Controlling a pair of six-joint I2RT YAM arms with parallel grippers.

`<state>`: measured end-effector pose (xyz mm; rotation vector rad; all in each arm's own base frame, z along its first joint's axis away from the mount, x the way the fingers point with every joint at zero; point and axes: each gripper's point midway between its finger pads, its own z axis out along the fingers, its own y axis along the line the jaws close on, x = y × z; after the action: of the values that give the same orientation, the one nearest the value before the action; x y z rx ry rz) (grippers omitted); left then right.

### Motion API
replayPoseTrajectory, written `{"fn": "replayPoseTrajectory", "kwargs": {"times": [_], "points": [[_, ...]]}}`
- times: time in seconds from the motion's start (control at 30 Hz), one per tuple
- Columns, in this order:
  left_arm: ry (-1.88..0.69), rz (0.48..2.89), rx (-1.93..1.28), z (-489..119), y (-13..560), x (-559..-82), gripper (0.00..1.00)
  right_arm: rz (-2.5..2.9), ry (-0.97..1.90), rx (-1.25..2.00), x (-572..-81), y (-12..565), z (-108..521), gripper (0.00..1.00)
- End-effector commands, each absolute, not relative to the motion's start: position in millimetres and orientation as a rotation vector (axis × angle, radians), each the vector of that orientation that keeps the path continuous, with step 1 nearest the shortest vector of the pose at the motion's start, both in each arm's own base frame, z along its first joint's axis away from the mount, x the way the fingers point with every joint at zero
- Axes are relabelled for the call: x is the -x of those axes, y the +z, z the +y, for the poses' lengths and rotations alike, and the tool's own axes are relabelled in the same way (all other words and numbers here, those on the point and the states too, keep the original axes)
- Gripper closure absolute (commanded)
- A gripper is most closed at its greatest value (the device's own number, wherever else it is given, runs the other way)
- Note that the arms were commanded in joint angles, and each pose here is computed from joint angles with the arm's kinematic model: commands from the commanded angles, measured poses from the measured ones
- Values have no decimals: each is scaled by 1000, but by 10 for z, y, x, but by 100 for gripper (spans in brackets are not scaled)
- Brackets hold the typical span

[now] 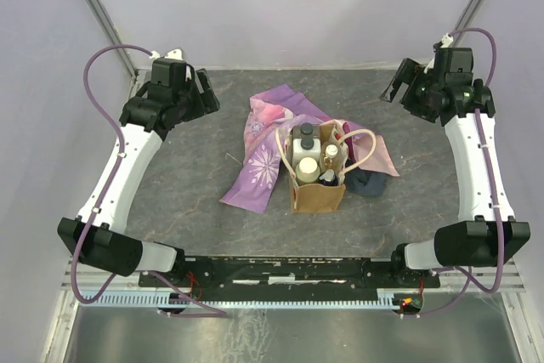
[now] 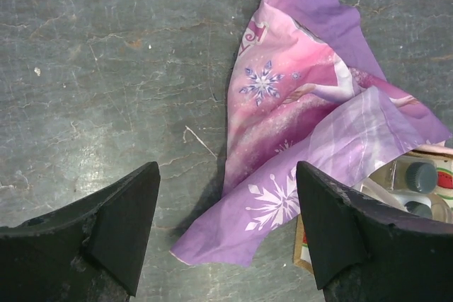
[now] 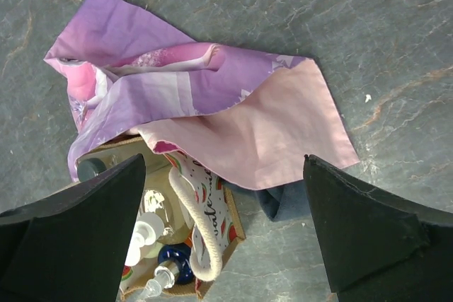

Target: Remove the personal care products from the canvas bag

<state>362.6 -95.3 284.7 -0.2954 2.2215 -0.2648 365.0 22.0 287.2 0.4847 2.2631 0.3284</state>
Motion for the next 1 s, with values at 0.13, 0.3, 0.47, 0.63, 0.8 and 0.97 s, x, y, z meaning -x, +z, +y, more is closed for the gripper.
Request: {"fn": "replayPoseTrajectory", "kwargs": {"times": [0.13, 0.3, 0.47, 0.63, 0.8, 0.97], "points": [[-234, 2165, 266, -859, 3061, -3588, 16, 2226, 267, -493, -3558, 2999, 118, 0], [-228, 2150, 234, -853, 3131, -3591, 17, 2233, 406, -414, -3541, 3027, 334, 0], [-294, 2165, 219, -958, 3057, -3580, 17, 2330, 456, -396, -3506, 2800, 432, 0], [-350, 2235, 193, -1070, 2809, -3537, 18, 2446, 696, -413, -3645, 2356, 747, 0], [-340, 2247, 189, -1053, 2770, -3496, 18, 2482, 622, -430, -3678, 2258, 765, 0], [-398, 2280, 190, -1144, 2622, -3470, 19, 2579, 672, -364, -3724, 2049, 1015, 0]]}}
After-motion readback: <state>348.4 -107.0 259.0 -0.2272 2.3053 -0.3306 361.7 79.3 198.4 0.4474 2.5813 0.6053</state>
